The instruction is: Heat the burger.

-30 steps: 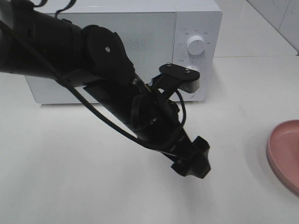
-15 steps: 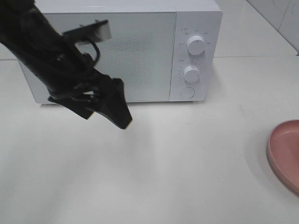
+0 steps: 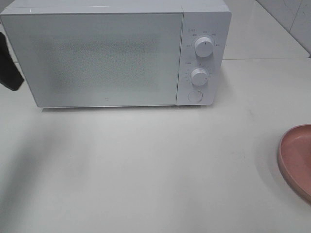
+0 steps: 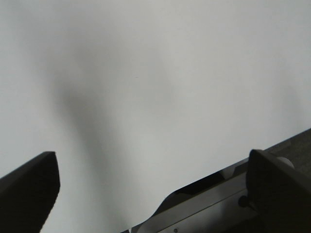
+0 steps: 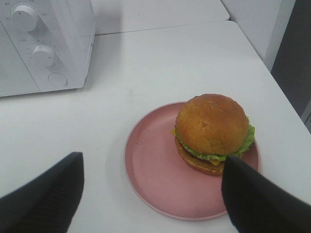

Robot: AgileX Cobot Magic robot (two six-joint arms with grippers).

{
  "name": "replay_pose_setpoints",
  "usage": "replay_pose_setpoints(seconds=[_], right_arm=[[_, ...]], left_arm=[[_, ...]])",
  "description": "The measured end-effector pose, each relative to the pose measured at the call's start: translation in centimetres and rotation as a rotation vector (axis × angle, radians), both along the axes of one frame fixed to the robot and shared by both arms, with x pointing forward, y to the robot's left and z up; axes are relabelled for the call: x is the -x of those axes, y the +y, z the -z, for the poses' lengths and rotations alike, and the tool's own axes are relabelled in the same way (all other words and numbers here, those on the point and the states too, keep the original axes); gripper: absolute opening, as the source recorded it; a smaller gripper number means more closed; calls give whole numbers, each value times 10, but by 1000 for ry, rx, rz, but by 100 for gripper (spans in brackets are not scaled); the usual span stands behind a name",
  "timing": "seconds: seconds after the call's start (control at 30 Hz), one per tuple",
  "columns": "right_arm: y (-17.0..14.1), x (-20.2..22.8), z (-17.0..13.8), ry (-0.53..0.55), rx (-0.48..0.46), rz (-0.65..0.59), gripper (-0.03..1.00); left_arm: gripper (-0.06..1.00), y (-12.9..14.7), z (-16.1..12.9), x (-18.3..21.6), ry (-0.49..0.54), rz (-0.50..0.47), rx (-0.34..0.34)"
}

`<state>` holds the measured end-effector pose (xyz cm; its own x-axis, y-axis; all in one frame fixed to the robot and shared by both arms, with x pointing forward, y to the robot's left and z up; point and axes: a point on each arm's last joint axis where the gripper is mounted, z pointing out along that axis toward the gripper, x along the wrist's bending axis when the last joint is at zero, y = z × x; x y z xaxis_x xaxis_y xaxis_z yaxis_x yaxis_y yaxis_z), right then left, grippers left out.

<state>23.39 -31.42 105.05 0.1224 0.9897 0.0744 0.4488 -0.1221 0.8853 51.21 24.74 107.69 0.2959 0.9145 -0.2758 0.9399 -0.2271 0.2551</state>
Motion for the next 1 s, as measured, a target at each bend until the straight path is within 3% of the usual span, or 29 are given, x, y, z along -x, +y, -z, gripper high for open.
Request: replay_pose_setpoints(seconds=[0.17,0.37,0.63,0.77,1.0], right_arm=[[0,0,0,0,0,0,76],[0,0,0,0,0,0,76],[0,0,0,0,0,0,76],[0,0,0,0,0,0,76],[0,0,0,0,0,0,76]], left_arm=[[96,31,-20,13,-63,-129,-45],[96,36,-32,34,-113,-155,-76],[96,43,-13,99,-104,-196,-160],[96,44,-5,121,-111,-207,-166],[96,44,13,168,-244,-245,-150]])
